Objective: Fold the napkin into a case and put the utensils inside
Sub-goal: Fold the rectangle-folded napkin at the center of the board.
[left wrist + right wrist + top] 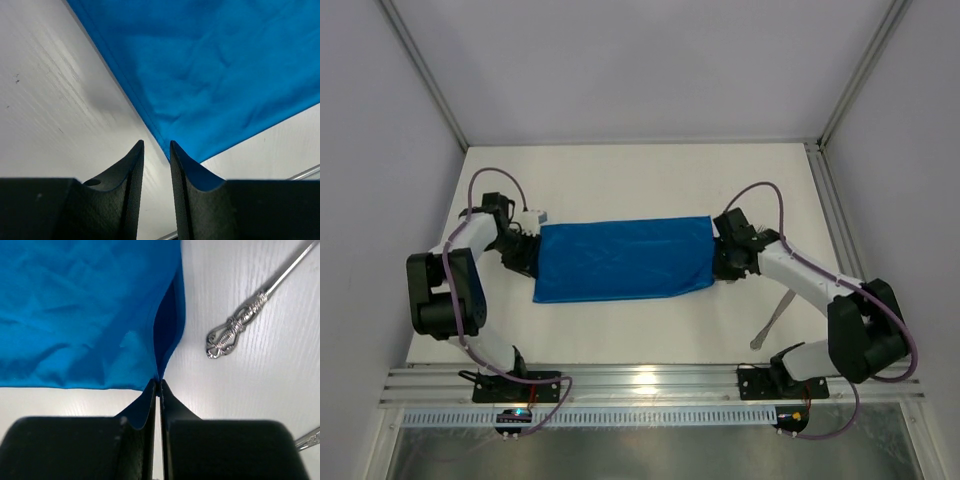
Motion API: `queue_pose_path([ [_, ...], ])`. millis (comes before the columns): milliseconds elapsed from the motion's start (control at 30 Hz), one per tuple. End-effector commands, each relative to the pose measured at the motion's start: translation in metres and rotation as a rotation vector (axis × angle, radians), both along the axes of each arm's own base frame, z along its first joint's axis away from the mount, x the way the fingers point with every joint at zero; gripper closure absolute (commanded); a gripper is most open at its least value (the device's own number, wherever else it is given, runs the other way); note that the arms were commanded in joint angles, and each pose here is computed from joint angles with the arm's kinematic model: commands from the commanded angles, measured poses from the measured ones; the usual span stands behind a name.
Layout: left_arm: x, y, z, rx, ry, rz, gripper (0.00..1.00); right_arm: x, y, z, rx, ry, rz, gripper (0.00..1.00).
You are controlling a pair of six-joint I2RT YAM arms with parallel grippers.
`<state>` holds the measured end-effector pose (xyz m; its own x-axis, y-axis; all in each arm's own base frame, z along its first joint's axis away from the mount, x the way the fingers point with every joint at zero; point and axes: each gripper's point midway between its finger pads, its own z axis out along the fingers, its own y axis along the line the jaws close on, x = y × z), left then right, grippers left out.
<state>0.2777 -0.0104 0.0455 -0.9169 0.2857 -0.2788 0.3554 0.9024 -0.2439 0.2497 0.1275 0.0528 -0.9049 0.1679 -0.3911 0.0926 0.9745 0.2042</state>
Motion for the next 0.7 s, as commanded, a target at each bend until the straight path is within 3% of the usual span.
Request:
queue_pose_path([
  [0, 0.007, 0.004, -0.008, 0.013, 0.013, 0.051, 0.71, 0.016, 0.015, 0.014, -0.123, -0.029, 0.100, 0.96],
  [133, 0.002, 0.008, -0.019, 0.032, 0.047, 0.057, 0.72, 0.044, 0.068, 0.035, -0.171, -0.078, 0.222, 0.96],
  [300, -0.002, 0.012, -0.023, 0.055, 0.055, 0.054, 0.75, 0.057, 0.140, 0.022, -0.203, -0.053, 0.382, 0.96],
  [667, -0.015, 0.020, -0.033, 0.035, 0.092, 0.075, 0.79, 0.054, 0.327, 0.041, -0.054, -0.209, 0.735, 0.96],
])
